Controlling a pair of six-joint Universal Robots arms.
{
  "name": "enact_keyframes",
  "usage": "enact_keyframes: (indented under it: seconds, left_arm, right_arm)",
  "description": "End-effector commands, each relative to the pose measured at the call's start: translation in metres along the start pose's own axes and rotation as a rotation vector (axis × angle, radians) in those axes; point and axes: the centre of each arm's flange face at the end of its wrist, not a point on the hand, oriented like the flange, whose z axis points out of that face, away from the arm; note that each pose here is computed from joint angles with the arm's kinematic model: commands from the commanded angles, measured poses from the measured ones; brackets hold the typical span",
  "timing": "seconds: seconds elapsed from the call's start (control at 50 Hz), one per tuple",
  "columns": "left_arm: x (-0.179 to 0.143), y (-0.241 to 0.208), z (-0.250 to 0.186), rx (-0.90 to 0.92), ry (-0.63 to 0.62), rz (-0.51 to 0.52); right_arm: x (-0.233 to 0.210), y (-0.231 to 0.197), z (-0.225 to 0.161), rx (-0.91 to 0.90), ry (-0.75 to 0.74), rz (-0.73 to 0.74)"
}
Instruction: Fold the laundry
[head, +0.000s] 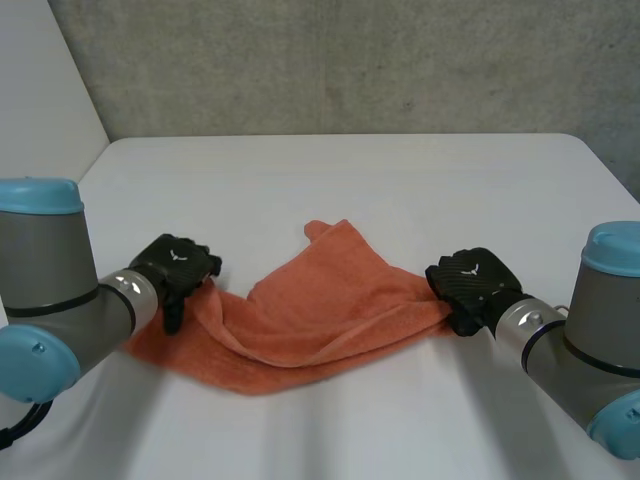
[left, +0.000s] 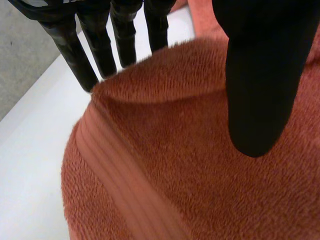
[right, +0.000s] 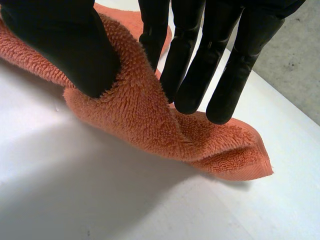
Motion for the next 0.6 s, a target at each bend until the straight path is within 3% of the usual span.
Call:
enact_keyframes:
  seconds: [0.02, 0.2, 0.28, 0.38, 0.4, 0.42, 0.44, 0.46, 0.5, 0.6]
  left_arm:
    - [-0.004, 0.002, 0.008, 0.023, -0.038, -0.006]
    - [-0.022, -0.016, 0.015, 0.156, -0.143, -0.022]
    - [-0.036, -0.033, 0.022, 0.246, -0.206, -0.021]
    - [-0.098, -0.111, 0.018, 0.58, -0.48, 0.019]
    - [-0.098, -0.111, 0.018, 0.581, -0.481, 0.019]
    - [-0.113, -0.132, 0.01, 0.661, -0.558, 0.024]
    - [-0.131, -0.154, -0.006, 0.755, -0.65, 0.025]
    - [-0.131, -0.154, -0.006, 0.755, -0.651, 0.025]
    - [-0.155, -0.187, -0.037, 0.927, -0.807, -0.002]
    - [-0.162, -0.195, -0.056, 1.025, -0.878, -0.081]
  right_arm:
    - [0.002, 0.0, 0.001, 0.0, 0.01, -0.001]
    - [0.002, 0.001, 0.01, -0.007, 0.004, -0.069]
    - [0.021, -0.027, 0.026, 0.078, 0.068, -0.147]
    - [0.091, -0.14, 0.034, 0.401, 0.362, -0.177]
    - [0.11, -0.176, 0.025, 0.522, 0.444, -0.161]
    - [0.11, -0.176, 0.025, 0.523, 0.445, -0.161]
    - [0.126, -0.209, 0.012, 0.655, 0.511, -0.135]
    - [0.126, -0.21, 0.012, 0.657, 0.512, -0.134]
    - [0.145, -0.254, -0.017, 0.873, 0.586, -0.073]
    - [0.148, -0.259, -0.033, 0.97, 0.58, -0.003]
